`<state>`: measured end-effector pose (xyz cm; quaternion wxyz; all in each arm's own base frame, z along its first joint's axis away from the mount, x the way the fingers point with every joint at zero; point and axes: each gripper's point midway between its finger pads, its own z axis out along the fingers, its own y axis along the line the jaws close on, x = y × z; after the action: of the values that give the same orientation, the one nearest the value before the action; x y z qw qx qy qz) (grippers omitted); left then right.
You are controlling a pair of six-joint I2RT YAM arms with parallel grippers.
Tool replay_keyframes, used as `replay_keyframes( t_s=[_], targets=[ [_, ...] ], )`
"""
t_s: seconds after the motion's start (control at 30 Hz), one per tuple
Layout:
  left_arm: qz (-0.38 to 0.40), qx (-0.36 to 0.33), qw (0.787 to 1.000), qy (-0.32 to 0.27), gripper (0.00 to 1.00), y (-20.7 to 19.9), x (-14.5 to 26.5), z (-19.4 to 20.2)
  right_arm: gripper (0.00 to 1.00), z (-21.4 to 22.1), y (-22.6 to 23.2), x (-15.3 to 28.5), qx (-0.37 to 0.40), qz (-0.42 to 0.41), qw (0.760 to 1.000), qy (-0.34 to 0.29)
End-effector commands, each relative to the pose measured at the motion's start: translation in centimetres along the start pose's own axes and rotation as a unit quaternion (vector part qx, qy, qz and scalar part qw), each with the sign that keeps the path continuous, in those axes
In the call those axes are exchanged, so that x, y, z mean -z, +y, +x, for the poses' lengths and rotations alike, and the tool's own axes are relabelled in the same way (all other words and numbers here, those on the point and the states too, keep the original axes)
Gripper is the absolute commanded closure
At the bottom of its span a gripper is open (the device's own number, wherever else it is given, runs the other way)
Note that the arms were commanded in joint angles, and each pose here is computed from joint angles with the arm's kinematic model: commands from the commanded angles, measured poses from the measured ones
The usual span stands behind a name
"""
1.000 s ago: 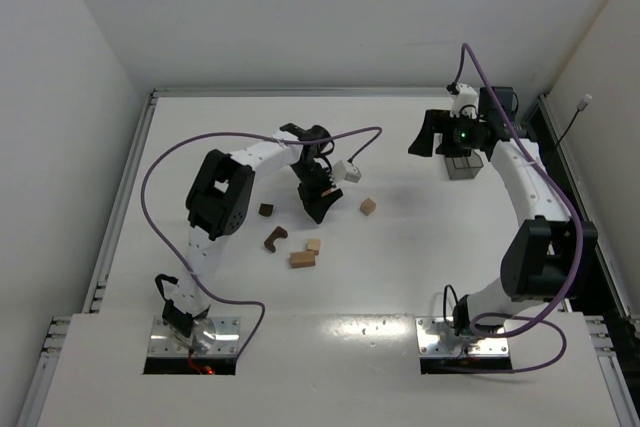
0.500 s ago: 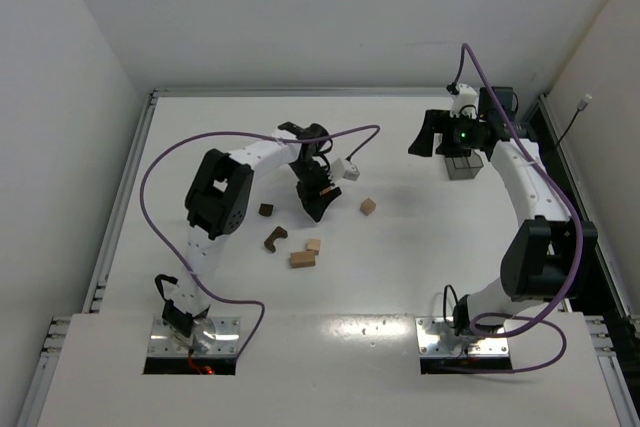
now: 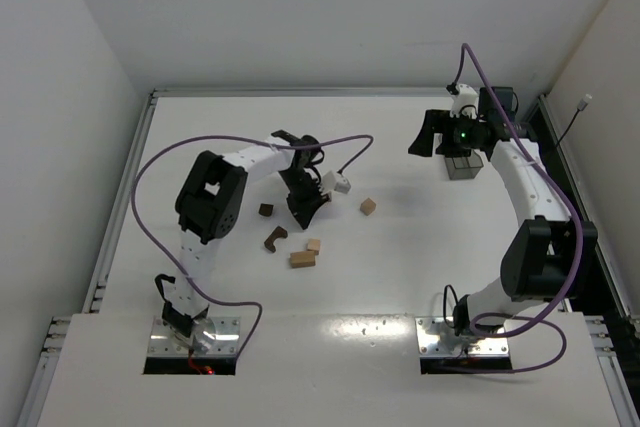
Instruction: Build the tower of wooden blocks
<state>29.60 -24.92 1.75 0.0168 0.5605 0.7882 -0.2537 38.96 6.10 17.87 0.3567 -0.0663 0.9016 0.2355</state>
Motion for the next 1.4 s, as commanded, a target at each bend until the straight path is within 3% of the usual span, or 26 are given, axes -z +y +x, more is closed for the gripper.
replay_keyframes(
  t_s=[0.0, 0.17, 0.2, 0.37, 0.4, 0.43, 0.5, 0.53, 0.7, 0.83, 1.1, 1.37],
  targets=[
    [0.003, -0.01, 1.0, -0.029, 1.0, -3.1, 2.8, 0.6, 0.17, -1.2, 0.8, 0.2, 0.022, -0.008, 1.0, -0.019],
    [-0.062, 0.076, 0.992, -0.079, 1.0, -3.7, 5.5, 2.5, 0.19, -0.8, 1.3, -0.2, 0.034, 0.001, 0.999, -0.009],
    [-0.096, 0.106, 0.983, -0.117, 1.0, -3.2, 7.3, 1.8, 0.2, -0.8, 1.6, -0.4, 0.042, -0.003, 0.999, -0.007],
    [-0.188, 0.185, 0.953, -0.15, 0.99, -1.2, 9.9, 3.4, 0.23, 0.9, 3.1, -2.3, 0.122, 0.015, 0.992, 0.028],
    [-0.189, 0.205, 0.949, -0.15, 0.93, -0.8, 9.9, 4.2, 0.23, 1.2, 3.2, -2.7, 0.132, 0.017, 0.991, 0.035],
    [-0.194, 0.216, 0.944, -0.16, 0.67, -0.5, 10.5, 4.2, 0.24, 1.4, 3.4, -3.1, 0.135, 0.023, 0.99, 0.044],
    [-0.202, 0.262, 0.927, -0.177, 0.3, 0.6, 11.2, 5.4, 0.24, 2.1, 4.3, -4.7, 0.148, 0.012, 0.987, 0.066],
    [-0.21, 0.277, 0.917, -0.194, 0.02, 1.5, 11.8, 5.4, 0.24, 1.9, 4.3, -5.2, 0.156, 0.025, 0.985, 0.069],
    [-0.275, 0.418, 0.839, -0.216, 0.0, 6.6, 15.0, 9.4, 0.27, 4.3, 5.9, -9.2, 0.19, 0.051, 0.97, 0.146],
    [-0.289, 0.472, 0.804, -0.216, 0.0, 8.4, 17.4, 12.0, 0.24, 6.0, 6.2, -11.2, 0.191, 0.057, 0.964, 0.174],
    [-0.27, 0.471, 0.81, -0.224, 0.0, 7.8, 17.0, 13.8, 0.31, 11.8, 5.1, -12.3, 0.204, 0.054, 0.941, 0.263],
    [-0.276, 0.47, 0.808, -0.225, 0.0, 8.5, 17.7, 13.4, 0.38, 14.9, 5.5, -12.9, 0.216, 0.045, 0.927, 0.304]
  ],
)
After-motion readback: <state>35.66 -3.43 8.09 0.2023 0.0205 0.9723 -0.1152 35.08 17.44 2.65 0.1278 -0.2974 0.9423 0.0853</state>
